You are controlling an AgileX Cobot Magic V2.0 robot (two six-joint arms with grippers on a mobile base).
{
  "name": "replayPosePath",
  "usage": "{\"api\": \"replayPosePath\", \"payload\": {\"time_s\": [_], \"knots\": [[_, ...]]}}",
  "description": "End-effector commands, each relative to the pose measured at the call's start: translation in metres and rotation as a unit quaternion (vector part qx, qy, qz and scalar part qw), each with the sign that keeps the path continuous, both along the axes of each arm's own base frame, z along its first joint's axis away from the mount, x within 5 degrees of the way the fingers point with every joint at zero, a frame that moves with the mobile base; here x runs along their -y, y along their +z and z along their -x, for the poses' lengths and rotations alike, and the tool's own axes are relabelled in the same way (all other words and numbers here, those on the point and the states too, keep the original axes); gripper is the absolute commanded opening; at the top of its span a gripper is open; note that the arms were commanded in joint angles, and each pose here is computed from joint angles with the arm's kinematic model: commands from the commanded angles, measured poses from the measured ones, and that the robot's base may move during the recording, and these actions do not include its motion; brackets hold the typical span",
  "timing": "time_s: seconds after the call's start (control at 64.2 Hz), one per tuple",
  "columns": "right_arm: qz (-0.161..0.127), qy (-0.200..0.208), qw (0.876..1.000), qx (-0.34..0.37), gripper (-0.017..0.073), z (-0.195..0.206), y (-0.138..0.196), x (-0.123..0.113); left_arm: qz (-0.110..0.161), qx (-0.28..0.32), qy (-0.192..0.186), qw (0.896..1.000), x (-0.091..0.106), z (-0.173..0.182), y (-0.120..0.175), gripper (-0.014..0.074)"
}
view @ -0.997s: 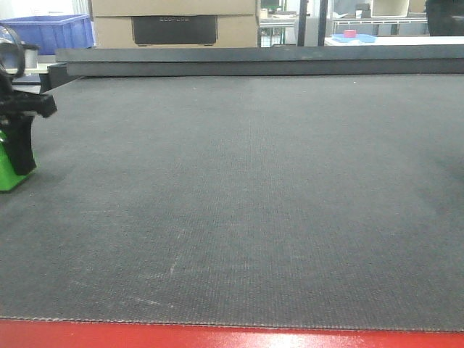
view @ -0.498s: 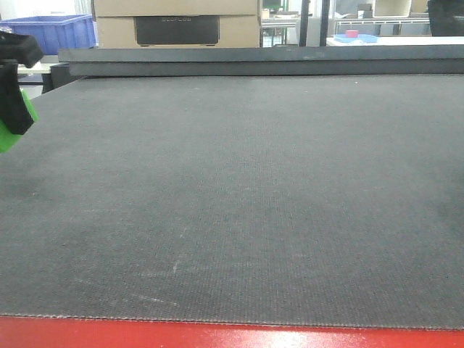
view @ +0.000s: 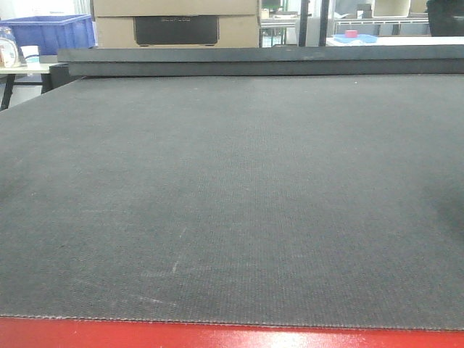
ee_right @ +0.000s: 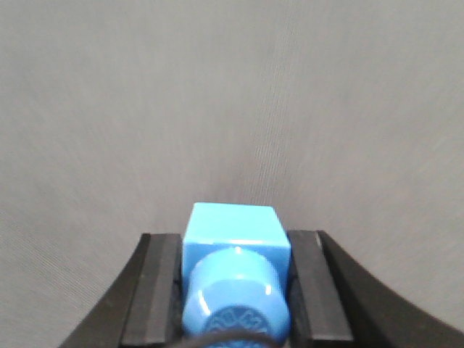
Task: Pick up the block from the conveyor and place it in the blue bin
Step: 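Lift both held blocks up off the conveyor belt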
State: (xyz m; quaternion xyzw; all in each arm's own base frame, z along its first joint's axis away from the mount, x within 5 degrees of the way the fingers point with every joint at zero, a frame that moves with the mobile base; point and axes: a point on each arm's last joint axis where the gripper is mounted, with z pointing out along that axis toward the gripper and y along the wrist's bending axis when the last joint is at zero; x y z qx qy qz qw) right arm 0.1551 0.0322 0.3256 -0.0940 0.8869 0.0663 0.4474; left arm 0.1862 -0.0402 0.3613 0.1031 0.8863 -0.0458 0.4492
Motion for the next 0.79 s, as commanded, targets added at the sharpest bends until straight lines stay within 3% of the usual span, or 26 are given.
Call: {"api": "replayPosePath", "payload": {"time_s": [0.0, 0.28, 0.545, 0.779], "knots": [[-0.002, 0.005, 0.999, 0.039, -0.0153, 0.015, 0.026, 0.002, 0.020, 0.054, -0.002, 0.998, -0.004, 0.025, 0.019, -0.0111], [-0.010, 0.016, 0.995, 0.100, -0.0153, 0.041, 0.086, 0.005, 0.040, 0.151, -0.003, 0.988, -0.016, 0.080, 0.047, -0.0111], [-0.022, 0.035, 0.987, 0.157, -0.0153, 0.073, 0.102, 0.007, 0.037, 0.202, 0.001, 0.979, -0.023, 0.105, 0.057, -0.0111], [-0.032, 0.033, 0.978, 0.205, -0.0153, 0.093, 0.110, 0.011, 0.035, 0.205, 0.001, 0.978, -0.023, 0.105, 0.057, -0.0111]]}}
